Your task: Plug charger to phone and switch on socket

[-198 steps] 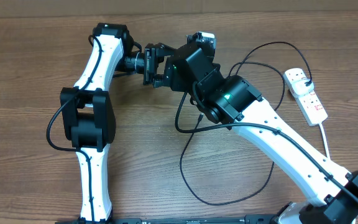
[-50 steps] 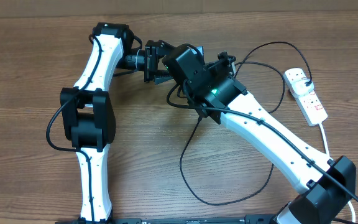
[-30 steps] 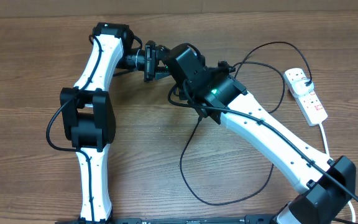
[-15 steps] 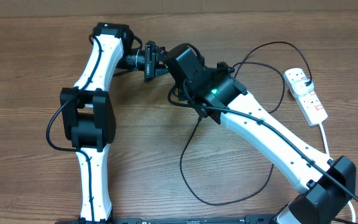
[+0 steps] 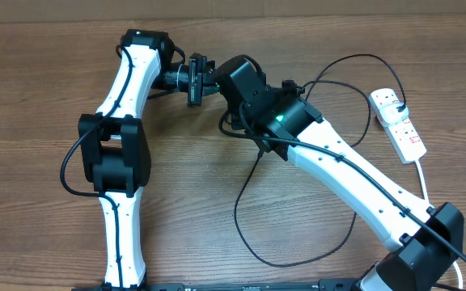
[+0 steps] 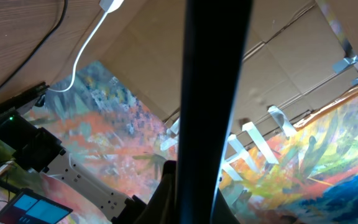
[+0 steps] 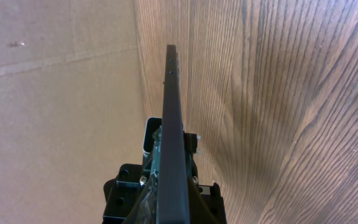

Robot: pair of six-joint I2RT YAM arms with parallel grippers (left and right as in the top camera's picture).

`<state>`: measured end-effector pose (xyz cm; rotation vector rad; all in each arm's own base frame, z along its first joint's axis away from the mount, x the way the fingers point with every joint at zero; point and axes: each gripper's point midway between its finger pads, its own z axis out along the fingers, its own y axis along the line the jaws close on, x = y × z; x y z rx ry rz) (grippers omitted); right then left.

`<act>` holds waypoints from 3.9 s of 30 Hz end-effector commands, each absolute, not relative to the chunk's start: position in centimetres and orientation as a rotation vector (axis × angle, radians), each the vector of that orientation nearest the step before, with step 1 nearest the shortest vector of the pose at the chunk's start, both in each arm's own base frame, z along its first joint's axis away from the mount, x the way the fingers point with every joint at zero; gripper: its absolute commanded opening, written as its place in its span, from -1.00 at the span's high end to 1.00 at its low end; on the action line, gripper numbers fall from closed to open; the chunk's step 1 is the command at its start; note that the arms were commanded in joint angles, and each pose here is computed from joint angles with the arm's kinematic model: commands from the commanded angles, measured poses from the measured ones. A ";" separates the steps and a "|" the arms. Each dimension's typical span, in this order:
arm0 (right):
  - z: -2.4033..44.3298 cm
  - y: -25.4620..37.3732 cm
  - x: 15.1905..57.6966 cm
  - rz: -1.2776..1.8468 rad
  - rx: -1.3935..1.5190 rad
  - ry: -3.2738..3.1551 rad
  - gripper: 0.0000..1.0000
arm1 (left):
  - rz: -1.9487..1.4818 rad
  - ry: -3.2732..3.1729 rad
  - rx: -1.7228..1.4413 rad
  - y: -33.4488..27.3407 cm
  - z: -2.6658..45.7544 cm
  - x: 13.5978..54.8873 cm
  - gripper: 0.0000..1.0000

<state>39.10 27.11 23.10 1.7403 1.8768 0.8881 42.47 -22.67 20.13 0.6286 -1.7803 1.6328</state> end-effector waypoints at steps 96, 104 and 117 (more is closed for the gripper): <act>2.2 21.2 32.3 -0.058 0.689 3.055 -0.35 | 0.187 -3.358 0.714 -6.1 22.5 43.7 0.92; 2.1 21.6 33.3 -0.004 0.698 3.027 -0.14 | 0.184 -3.353 0.713 -6.1 22.5 43.5 0.92; 1.0 21.3 32.5 -0.019 0.701 3.042 -0.12 | 0.184 -3.352 0.713 -6.1 22.5 43.5 0.92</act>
